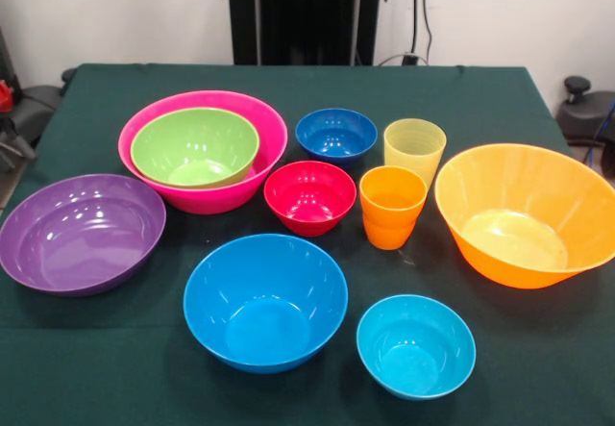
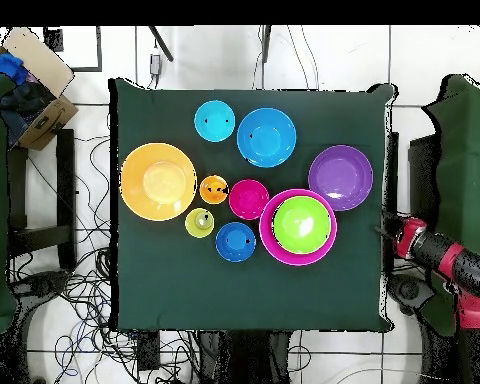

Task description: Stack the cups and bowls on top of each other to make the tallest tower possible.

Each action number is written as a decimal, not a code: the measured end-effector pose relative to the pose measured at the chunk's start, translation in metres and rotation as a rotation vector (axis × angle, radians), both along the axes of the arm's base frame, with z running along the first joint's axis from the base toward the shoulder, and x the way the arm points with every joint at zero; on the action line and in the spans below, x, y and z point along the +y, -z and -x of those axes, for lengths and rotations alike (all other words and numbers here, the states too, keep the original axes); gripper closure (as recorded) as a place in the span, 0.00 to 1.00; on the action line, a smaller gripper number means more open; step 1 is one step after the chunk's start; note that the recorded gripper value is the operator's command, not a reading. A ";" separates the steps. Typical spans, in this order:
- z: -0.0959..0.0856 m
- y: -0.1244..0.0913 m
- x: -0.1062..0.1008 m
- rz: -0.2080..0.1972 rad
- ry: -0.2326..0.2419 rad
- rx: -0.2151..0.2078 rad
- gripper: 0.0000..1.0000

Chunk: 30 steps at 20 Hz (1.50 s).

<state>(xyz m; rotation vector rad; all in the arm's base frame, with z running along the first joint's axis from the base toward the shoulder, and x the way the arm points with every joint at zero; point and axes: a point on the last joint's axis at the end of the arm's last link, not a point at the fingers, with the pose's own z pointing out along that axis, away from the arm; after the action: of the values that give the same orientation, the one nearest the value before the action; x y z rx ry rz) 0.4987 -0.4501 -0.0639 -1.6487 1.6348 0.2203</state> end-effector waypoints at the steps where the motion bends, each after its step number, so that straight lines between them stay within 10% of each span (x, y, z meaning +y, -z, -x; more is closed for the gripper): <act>1: 0.001 0.000 0.001 0.000 0.001 -0.001 0.00; 21: 0.009 -0.007 0.053 -0.041 -0.042 -0.037 0.00; 30: 0.003 0.006 0.068 0.051 -0.065 -0.039 0.00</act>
<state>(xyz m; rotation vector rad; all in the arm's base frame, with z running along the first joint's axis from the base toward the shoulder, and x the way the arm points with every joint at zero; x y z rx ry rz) 0.4954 -0.3823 -0.0704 -1.7356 1.5710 0.1799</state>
